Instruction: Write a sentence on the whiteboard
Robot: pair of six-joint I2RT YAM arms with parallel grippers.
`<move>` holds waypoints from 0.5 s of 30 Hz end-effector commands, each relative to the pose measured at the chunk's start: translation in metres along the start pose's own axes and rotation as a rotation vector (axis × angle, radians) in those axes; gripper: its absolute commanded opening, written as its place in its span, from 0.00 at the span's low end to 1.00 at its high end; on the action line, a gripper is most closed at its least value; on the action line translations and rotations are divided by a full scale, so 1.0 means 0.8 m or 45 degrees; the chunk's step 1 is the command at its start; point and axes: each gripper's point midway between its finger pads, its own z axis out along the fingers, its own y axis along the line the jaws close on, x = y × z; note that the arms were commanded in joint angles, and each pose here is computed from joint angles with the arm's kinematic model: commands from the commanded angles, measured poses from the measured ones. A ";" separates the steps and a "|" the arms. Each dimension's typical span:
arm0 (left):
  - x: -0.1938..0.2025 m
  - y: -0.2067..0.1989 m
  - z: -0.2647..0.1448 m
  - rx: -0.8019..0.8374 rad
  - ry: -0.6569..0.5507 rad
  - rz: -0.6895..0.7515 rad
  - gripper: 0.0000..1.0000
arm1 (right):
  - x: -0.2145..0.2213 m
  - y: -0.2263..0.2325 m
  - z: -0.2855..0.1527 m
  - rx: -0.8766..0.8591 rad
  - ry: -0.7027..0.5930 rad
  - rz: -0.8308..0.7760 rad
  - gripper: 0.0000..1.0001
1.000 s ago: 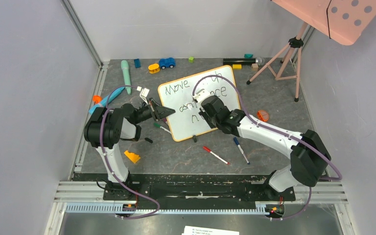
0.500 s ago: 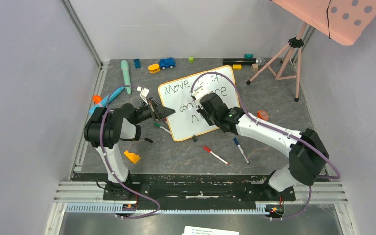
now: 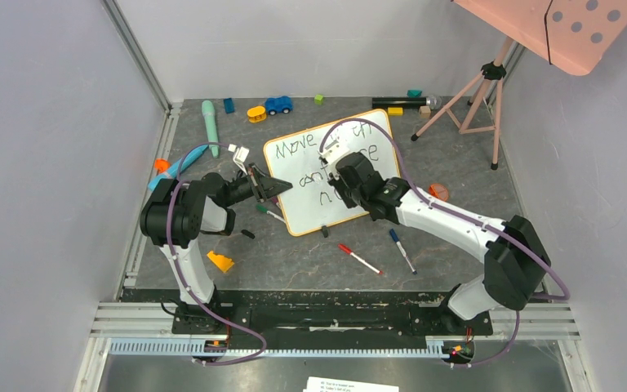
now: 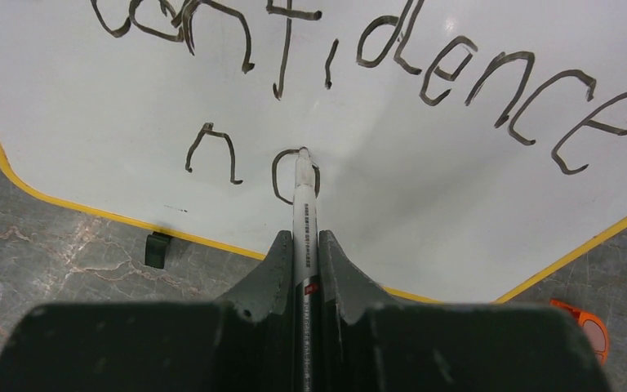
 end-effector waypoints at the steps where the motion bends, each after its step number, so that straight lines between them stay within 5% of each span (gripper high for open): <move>1: -0.004 0.012 0.000 -0.018 -0.035 0.274 0.02 | -0.037 -0.014 -0.015 -0.028 -0.161 0.107 0.00; 15: -0.003 0.012 0.000 -0.017 -0.034 0.271 0.02 | -0.014 -0.049 -0.023 -0.006 -0.139 0.206 0.00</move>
